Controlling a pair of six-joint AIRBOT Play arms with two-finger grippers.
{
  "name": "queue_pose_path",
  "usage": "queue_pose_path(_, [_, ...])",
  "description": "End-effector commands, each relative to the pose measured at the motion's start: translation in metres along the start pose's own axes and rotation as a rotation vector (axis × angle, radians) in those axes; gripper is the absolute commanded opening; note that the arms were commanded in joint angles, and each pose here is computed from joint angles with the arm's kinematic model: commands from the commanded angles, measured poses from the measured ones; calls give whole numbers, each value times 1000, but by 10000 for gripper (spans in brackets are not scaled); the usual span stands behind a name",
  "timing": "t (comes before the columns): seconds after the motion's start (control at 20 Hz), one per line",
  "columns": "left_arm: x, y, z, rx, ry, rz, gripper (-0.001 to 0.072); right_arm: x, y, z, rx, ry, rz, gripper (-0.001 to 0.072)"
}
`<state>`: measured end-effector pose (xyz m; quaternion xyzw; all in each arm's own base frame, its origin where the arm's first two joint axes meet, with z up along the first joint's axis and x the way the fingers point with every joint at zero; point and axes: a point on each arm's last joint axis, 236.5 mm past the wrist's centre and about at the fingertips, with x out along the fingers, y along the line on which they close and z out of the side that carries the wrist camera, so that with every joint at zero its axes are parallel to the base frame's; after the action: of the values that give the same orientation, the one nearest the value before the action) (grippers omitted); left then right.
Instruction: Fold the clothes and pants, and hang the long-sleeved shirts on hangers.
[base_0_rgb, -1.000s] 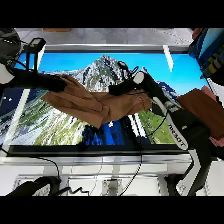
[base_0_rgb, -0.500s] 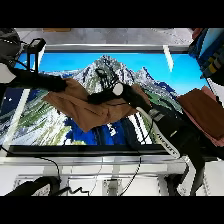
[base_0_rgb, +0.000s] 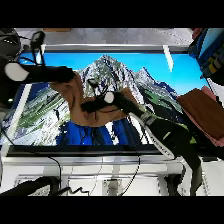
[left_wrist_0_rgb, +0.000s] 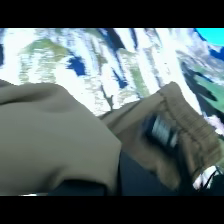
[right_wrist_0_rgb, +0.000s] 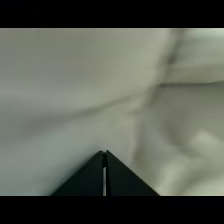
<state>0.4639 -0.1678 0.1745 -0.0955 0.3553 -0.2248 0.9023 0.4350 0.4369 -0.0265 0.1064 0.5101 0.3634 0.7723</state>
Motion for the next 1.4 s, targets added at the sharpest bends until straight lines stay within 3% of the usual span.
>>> queue_pose_path(0.0, [58, -42, -15, 0, 11, -82, 18, -56, -79, 20, 95, 9, -134, 30])
queue_pose_path(0.3, [174, -142, -80, 39, -1, -197, 17, -206, -201, 47, 252, -71, -305, 31])
queue_pose_path(0.5, [214, -166, -124, 52, 24, -208, 20, -263, -246, 38, 269, -84, -359, 30])
queue_pose_path(0.55, [215, -169, -129, 56, 33, -211, 99, -271, -256, 36, 283, -86, -370, 30])
queue_pose_path(0.65, [210, -173, -125, 58, 29, -219, 703, -285, -274, 35, 299, -107, -392, 47])
queue_pose_path(0.7, [204, -175, -119, 59, 19, -225, 713, -290, -282, 36, 300, -119, -405, 278])
queue_pose_path(0.75, [197, -177, -110, 62, 0, -230, 713, -292, -289, 36, 290, -127, -422, 619])
queue_pose_path(0.8, [188, -178, -98, 63, -23, -234, 713, -292, -295, 34, 293, -121, -432, 692])
queue_pose_path(1.0, [145, -165, -49, 183, -122, -193, 711, -250, -302, 4, 340, 12, -337, 676])
queue_pose_path(1.2, [107, -141, -15, 212, -164, -148, 710, -204, -235, -15, 238, 138, 53, 653])
queue_pose_path(1.35, [98, -130, -4, 199, -182, -133, 710, -190, -212, -11, 107, 145, 79, 703])
